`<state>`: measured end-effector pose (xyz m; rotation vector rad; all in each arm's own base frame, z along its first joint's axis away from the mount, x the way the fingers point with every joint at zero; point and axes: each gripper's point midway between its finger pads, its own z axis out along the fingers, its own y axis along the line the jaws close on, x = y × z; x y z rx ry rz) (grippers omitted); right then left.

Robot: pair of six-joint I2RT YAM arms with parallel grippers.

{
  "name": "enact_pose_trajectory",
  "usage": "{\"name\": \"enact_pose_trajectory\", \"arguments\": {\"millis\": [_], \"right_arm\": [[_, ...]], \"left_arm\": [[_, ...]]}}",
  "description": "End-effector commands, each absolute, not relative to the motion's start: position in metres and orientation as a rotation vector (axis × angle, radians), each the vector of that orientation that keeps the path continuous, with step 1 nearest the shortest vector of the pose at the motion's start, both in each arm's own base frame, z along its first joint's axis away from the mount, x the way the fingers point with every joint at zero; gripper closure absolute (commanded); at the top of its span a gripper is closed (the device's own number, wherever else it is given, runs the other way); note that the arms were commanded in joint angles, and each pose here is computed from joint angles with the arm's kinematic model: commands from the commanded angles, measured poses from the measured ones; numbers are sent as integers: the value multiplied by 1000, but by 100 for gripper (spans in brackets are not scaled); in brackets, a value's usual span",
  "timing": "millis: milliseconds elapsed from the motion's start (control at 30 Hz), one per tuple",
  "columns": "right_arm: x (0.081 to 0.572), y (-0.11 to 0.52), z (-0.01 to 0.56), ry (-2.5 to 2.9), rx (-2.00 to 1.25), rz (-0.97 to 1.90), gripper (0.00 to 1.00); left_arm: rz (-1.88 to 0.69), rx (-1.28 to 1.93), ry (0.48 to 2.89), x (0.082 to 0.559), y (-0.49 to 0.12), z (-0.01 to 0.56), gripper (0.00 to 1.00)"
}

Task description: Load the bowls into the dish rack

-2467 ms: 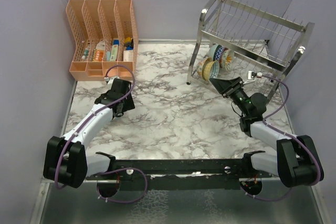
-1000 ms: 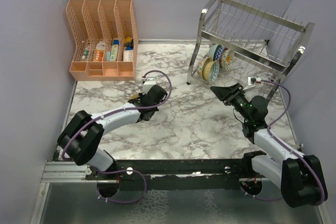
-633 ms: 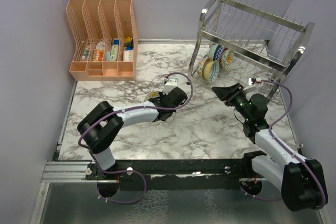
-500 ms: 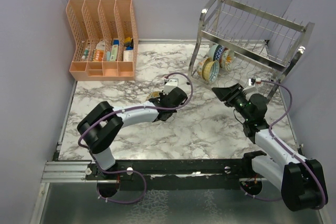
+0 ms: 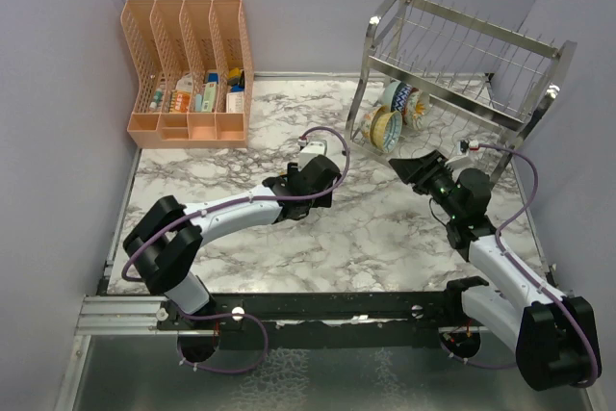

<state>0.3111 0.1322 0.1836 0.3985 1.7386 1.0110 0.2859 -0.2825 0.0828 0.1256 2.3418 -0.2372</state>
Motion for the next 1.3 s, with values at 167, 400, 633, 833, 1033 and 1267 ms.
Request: {"name": "enact_pose_trajectory", "arguments": {"millis": [167, 400, 633, 833, 1033, 1267], "right_arm": [[322, 135, 211, 1760, 166, 884, 41], [324, 181, 208, 1845, -92, 933, 40], [309, 254, 214, 1860, -285, 883, 37], [288, 320, 187, 1929, -481, 863, 34], [271, 381, 162, 1969, -737, 773, 32], [267, 408, 138, 2002, -885, 688, 27]], "left_arm": [[-159, -70, 2269, 284, -204, 150, 33], [-196, -323, 2156, 276, -116, 191, 29], [-138, -375, 2016, 252, -67, 252, 18], [-129, -370, 1987, 235, -53, 254, 15], [-139, -364, 2001, 228, -52, 245, 14], [-127, -362, 2009, 224, -49, 239, 13]]}}
